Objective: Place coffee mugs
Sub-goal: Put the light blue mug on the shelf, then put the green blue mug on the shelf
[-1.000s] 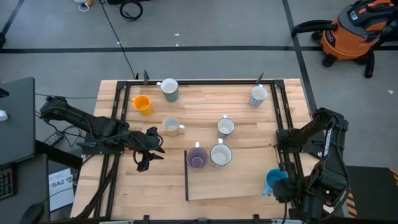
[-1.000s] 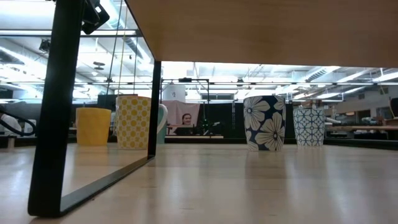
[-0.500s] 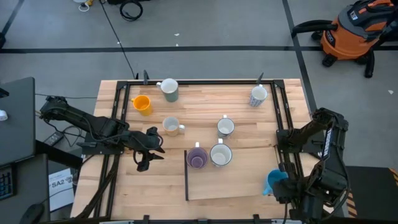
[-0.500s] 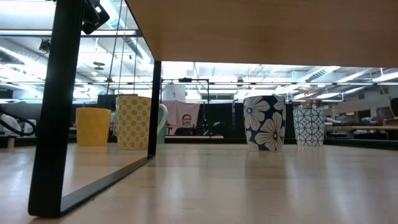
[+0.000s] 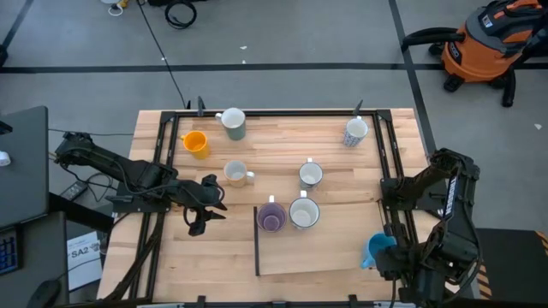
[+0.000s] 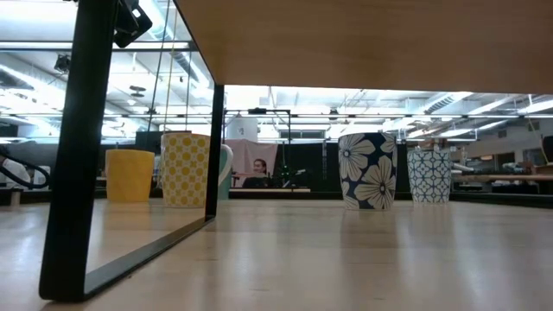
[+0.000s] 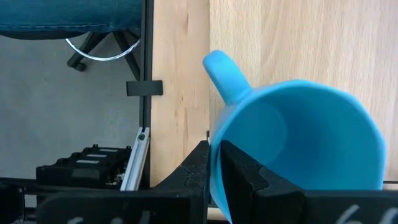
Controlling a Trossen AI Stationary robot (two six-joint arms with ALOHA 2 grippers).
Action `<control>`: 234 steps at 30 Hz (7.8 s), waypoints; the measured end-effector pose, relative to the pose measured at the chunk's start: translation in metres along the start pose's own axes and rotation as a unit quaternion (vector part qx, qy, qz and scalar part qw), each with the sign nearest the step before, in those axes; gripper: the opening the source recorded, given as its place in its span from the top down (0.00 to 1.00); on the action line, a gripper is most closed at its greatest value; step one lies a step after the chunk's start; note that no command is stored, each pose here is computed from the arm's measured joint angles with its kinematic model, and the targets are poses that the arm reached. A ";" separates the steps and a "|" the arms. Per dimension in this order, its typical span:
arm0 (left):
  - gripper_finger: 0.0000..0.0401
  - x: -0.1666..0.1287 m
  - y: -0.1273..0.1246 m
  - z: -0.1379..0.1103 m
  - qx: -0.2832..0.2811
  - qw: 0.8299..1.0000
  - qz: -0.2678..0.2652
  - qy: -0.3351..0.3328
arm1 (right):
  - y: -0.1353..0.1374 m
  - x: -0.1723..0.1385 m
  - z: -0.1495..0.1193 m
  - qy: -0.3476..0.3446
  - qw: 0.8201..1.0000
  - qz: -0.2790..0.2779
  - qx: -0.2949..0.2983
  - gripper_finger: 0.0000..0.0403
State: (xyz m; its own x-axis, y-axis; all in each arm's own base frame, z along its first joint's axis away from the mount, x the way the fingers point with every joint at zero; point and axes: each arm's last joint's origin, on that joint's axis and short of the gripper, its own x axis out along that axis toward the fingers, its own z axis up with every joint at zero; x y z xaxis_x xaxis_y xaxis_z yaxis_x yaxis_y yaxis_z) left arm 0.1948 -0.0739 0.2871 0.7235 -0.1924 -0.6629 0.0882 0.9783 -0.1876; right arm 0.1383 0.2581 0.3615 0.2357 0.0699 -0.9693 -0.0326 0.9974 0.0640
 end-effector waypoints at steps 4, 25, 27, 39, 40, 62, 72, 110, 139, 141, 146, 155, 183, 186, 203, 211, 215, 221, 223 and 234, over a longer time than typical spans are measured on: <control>0.68 0.000 0.000 0.000 0.000 1.000 0.000 0.000 | 0.000 0.000 0.000 0.000 1.000 0.000 -0.001 0.89; 0.68 0.000 0.000 0.000 0.000 1.000 0.000 0.000 | 0.000 0.000 0.000 -0.001 0.999 0.001 -0.036 0.89; 0.68 0.000 0.000 0.000 0.000 1.000 0.000 0.000 | 0.000 0.000 0.000 -0.001 0.999 0.001 -0.036 0.89; 0.68 0.000 0.000 0.000 0.000 1.000 0.000 0.000 | 0.001 0.000 0.001 -0.004 0.999 0.002 -0.035 0.89; 0.68 0.000 0.000 0.000 0.000 1.000 0.000 0.000 | 0.001 0.000 0.001 -0.004 0.999 0.002 -0.035 0.89; 0.68 0.000 0.000 0.000 0.000 1.000 0.000 0.000 | 0.001 0.000 0.001 -0.003 1.000 0.002 -0.031 0.82; 0.68 0.000 0.000 0.000 0.000 1.000 0.000 0.000 | 0.001 0.000 0.001 -0.003 1.000 0.002 -0.031 0.74; 0.68 0.000 0.000 0.000 0.000 1.000 0.000 0.000 | 0.000 0.000 0.000 -0.001 1.000 0.000 -0.031 0.72; 0.68 0.000 0.000 0.000 0.000 1.000 0.000 0.000 | -0.037 -0.049 0.017 -0.132 0.988 0.014 -0.078 0.72; 0.68 0.000 0.000 0.000 0.000 1.000 0.000 -0.001 | -0.042 -0.051 0.023 -0.156 0.981 -0.007 -0.112 0.72; 0.68 0.000 0.000 0.003 -0.002 1.000 -0.003 -0.014 | -0.052 -0.052 0.043 -0.217 0.953 -0.069 -0.199 0.72; 0.68 0.001 0.013 0.010 -0.025 0.999 0.017 -0.034 | -0.055 -0.061 0.084 -0.329 0.892 -0.104 -0.292 0.72; 0.68 -0.008 0.086 0.024 -0.086 0.984 0.137 -0.071 | -0.092 -0.080 0.142 -0.464 0.852 -0.143 -0.194 0.72; 0.68 -0.011 0.097 0.025 -0.081 0.981 0.157 -0.077 | -0.106 -0.079 0.149 -0.455 0.852 -0.184 -0.181 0.72; 0.68 -0.022 0.126 0.023 -0.105 0.968 0.214 -0.081 | -0.221 -0.077 0.140 -0.320 0.917 -0.239 -0.009 0.72; 0.68 -0.022 0.129 0.022 -0.108 0.967 0.218 -0.081 | -0.255 -0.068 0.127 -0.226 0.955 -0.184 0.045 0.72; 0.68 -0.022 0.129 0.022 -0.108 0.967 0.218 -0.080 | -0.266 -0.066 0.121 -0.192 0.964 -0.173 0.060 0.72; 0.68 -0.022 0.129 0.022 -0.108 0.967 0.217 -0.080 | -0.279 -0.064 0.115 -0.166 0.966 -0.184 0.076 0.72; 0.68 -0.022 0.129 0.023 -0.108 0.967 0.217 -0.081 | -0.283 -0.060 0.112 -0.157 0.967 -0.185 0.081 0.72; 0.68 -0.022 0.129 0.023 -0.109 0.966 0.218 -0.082 | -0.299 -0.031 0.093 -0.182 0.968 -0.141 0.099 0.72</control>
State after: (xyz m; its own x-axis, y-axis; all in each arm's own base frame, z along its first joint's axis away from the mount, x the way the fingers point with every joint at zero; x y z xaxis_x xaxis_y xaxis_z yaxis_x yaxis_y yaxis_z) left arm 0.2056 0.0580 0.2941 0.7593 0.2665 -0.5937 -0.3827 0.9207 -0.0762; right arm 0.2306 -0.0406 0.3946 0.5365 -0.2402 -0.8090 0.2605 0.9590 -0.1120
